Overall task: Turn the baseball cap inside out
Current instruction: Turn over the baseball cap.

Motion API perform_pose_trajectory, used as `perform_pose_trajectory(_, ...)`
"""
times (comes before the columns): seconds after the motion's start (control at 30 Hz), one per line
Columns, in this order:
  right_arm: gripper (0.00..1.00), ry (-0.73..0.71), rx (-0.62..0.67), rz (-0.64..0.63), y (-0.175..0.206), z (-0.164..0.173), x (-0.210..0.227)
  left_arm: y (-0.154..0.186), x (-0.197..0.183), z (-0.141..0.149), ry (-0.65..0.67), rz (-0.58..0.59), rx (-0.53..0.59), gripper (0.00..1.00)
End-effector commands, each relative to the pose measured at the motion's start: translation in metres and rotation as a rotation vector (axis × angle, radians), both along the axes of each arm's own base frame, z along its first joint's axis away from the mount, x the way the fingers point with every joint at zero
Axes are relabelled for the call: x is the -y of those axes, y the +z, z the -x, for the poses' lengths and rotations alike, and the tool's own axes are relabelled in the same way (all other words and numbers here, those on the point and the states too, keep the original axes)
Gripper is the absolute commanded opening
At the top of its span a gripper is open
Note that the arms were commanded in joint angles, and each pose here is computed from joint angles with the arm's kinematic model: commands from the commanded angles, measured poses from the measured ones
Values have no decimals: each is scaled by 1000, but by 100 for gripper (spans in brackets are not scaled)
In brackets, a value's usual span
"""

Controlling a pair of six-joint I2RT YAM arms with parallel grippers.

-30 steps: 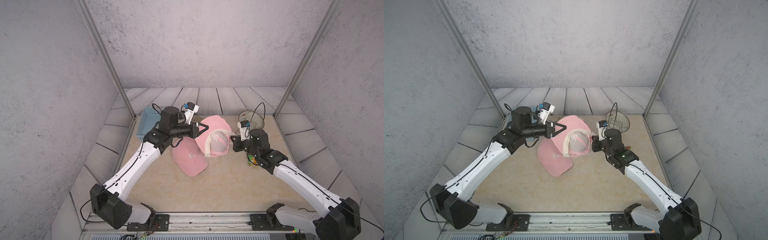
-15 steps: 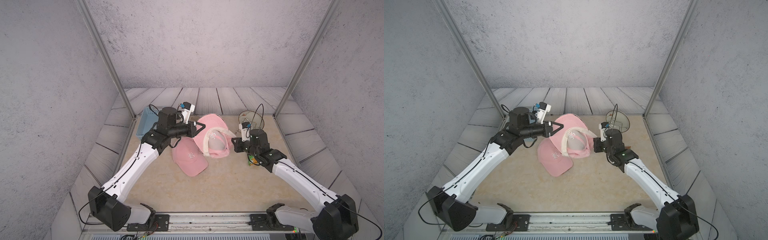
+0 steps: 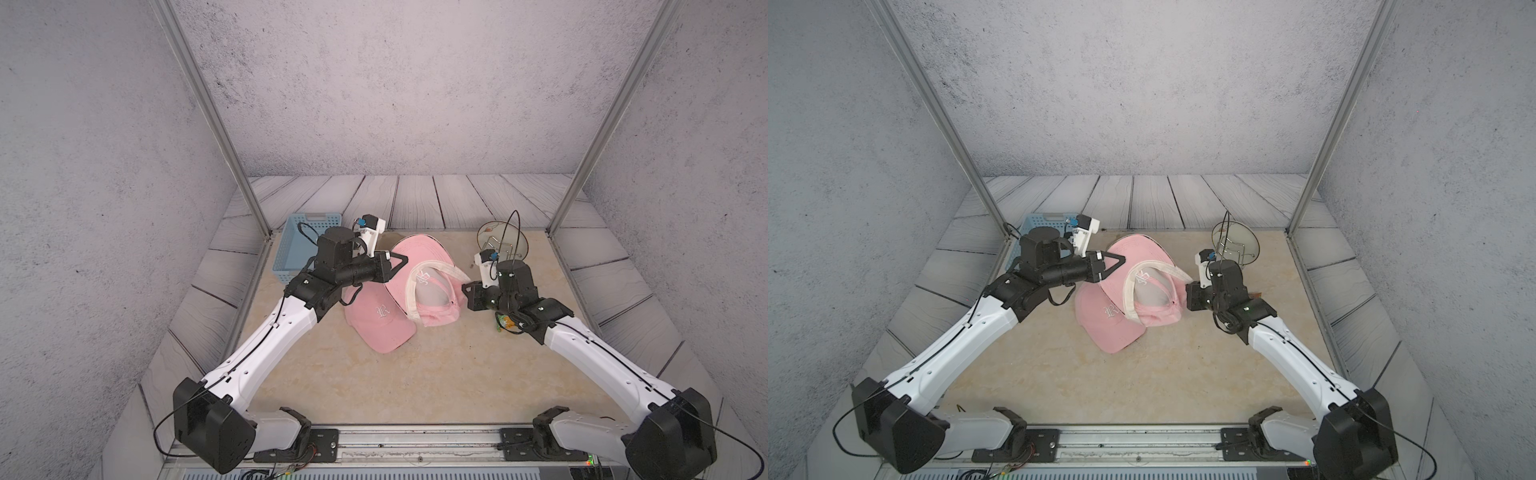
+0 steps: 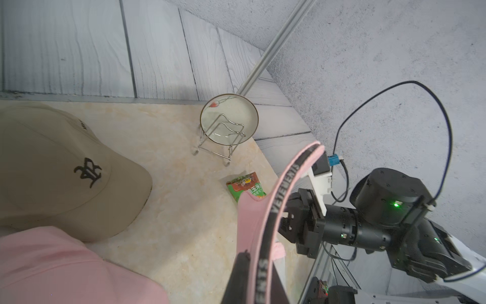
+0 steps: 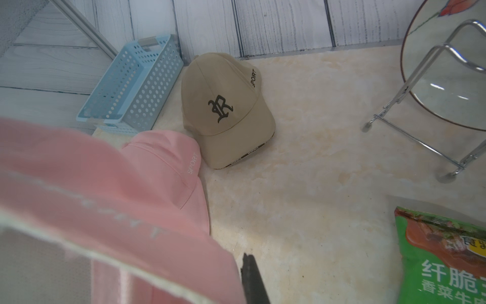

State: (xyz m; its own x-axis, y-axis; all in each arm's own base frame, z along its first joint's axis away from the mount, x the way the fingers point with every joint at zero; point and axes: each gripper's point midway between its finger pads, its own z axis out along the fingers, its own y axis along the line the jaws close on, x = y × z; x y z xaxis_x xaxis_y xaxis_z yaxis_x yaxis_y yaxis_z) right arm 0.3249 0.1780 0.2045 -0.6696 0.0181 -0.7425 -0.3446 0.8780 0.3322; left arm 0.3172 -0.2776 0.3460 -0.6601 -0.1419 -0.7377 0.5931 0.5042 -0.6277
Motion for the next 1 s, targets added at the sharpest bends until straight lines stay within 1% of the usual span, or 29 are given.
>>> perform_pose_trajectory(0.0,21,51,-115,61,-34,33,16,80,-2,1,-47,192,230,0)
perform_pose_trajectory(0.07,38,34,-53,66,-22,33,22,70,6,6,-89,149,226,0)
perform_pose_trajectory(0.1,44,20,-21,78,-18,34,26,63,8,6,-88,122,216,0)
perform_pose_trajectory(0.17,50,-2,47,101,-8,37,36,49,9,3,-68,82,190,0)
perform_pose_trajectory(0.23,51,-12,111,103,2,42,42,37,7,-3,-27,54,170,0)
perform_pose_trajectory(0.3,50,26,173,72,13,49,38,29,6,-8,10,41,158,0)
perform_pose_trajectory(0.4,48,134,263,-19,35,65,22,22,14,-11,23,42,142,0)
perform_pose_trajectory(0.5,41,274,321,-108,54,84,2,17,24,-13,18,47,110,0)
perform_pose_trajectory(0.6,30,350,320,-177,63,90,-12,19,37,-9,-24,83,87,0)
perform_pose_trajectory(0.7,14,366,335,-213,69,85,-20,21,51,0,-84,117,66,0)
perform_pose_trajectory(0.77,7,369,352,-235,73,80,-24,19,59,7,-113,122,57,0)
perform_pose_trajectory(0.9,1,339,362,-232,73,66,-30,21,70,20,-174,143,42,0)
perform_pose_trajectory(0.97,0,314,338,-209,65,56,-32,28,75,25,-201,184,33,0)
